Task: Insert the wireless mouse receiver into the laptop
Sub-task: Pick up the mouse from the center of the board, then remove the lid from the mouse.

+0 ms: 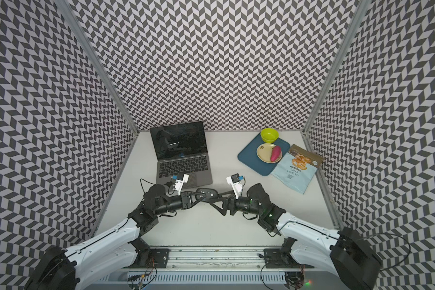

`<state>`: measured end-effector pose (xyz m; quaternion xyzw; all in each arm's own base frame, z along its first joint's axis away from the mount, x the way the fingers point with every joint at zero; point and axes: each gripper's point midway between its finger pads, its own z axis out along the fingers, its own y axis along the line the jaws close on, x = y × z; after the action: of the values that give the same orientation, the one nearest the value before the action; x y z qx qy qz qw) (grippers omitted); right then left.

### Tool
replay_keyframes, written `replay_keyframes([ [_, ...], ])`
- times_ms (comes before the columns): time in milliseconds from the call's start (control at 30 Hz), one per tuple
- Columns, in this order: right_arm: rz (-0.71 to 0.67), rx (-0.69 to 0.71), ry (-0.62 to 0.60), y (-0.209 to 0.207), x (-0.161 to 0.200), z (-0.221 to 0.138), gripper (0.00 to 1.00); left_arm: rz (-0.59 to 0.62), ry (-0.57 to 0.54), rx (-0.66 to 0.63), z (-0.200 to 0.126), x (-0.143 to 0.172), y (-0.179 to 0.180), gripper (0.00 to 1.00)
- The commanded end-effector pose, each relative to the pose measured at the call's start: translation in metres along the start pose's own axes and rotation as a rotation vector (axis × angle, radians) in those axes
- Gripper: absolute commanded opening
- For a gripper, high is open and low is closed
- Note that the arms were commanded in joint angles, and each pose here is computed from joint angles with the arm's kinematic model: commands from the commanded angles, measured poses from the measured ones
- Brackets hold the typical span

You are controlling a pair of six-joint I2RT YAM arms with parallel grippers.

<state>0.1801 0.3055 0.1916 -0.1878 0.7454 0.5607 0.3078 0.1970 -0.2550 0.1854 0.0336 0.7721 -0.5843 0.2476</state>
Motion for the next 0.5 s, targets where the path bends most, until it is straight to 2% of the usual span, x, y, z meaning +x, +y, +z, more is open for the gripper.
replay_keyframes([
  [0,0.002,-0.057,0.004,0.012,-0.009,0.007,0.82,0.029,-0.025,0.052,-0.002,-0.006,-0.014,0.22],
  [300,0.088,0.003,0.020,-0.010,-0.006,0.022,0.64,0.039,-0.011,0.068,0.000,-0.002,-0.018,0.22],
  [467,0.149,0.023,0.009,-0.019,-0.004,0.026,0.60,0.039,-0.001,0.062,0.001,0.002,-0.014,0.22],
])
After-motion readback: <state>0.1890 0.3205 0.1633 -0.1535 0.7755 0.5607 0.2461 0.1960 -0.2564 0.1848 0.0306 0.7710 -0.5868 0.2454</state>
